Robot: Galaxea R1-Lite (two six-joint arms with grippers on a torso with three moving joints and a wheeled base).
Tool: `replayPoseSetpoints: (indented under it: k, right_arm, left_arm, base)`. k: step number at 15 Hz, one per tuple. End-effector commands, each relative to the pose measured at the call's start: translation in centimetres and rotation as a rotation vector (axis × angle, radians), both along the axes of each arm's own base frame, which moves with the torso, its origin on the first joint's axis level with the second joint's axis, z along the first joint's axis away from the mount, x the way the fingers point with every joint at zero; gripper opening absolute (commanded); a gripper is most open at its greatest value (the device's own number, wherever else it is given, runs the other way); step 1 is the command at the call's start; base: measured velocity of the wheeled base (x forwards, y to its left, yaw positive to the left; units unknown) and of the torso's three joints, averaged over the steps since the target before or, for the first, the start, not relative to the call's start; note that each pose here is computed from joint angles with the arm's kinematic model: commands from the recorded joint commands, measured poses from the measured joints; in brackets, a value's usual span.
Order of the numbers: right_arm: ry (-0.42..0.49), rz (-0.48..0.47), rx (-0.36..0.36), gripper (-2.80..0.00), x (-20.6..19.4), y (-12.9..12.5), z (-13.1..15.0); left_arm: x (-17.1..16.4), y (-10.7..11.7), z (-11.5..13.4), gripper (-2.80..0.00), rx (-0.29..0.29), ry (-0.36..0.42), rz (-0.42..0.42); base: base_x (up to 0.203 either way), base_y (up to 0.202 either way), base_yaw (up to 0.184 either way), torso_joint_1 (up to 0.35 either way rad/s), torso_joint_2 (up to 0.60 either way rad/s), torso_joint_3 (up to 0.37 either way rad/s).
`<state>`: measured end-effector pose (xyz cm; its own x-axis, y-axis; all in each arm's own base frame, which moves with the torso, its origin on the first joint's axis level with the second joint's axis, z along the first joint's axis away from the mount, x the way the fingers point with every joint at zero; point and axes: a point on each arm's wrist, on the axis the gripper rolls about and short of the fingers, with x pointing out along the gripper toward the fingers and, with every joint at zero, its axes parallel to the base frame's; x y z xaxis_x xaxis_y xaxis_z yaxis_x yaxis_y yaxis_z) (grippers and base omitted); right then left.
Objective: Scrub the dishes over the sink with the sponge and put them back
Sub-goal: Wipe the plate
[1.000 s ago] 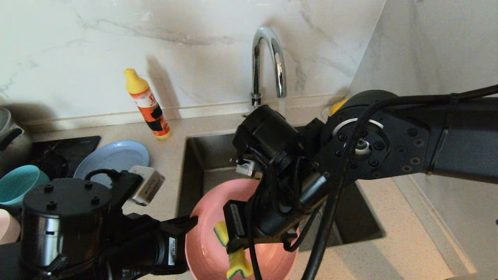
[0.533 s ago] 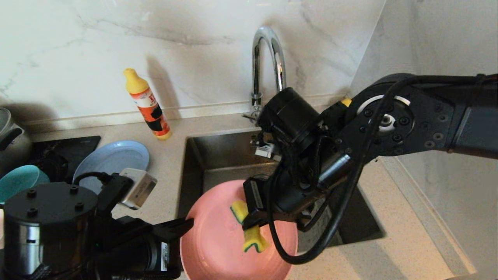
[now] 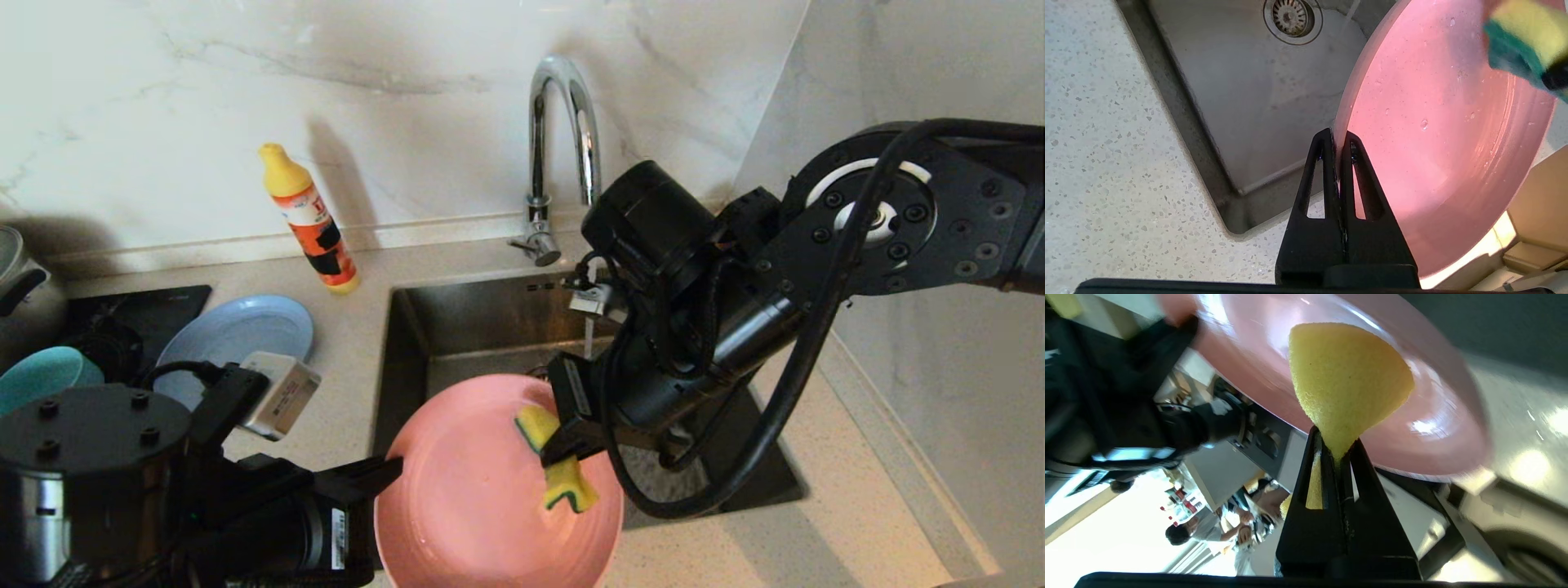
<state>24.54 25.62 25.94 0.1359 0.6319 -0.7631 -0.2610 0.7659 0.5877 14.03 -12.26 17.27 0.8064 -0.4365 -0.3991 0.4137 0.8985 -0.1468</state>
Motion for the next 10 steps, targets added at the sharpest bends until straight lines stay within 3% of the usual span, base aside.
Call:
replayPoseSetpoints:
  k: [1,5,10]
  right_arm:
    - [0.030,-0.005,-0.026,-2.80,-0.1,-0.5,-0.2]
    - [0.059,0.009,-0.048,-2.80,-0.3,0.0,-1.1]
    - [0.100,0.088,-0.096,-2.80,-1.3,3.3,-3.7]
  left_arm:
    - [0.0,0.0,0.1,-2.80,-0.008,-0.005,0.005]
    - [0.1,0.0,0.3,-2.80,-0.014,-0.007,0.011]
    - [0.2,-0.1,0.3,-2.80,-0.016,-0.006,0.015]
  base:
    - [0.000,0.000,0.000,0.000,0.00,0.000]
    - [0.000,0.000,0.000,0.000,0.00,0.000]
    - [0.000,0.000,0.000,0.000,0.00,0.000]
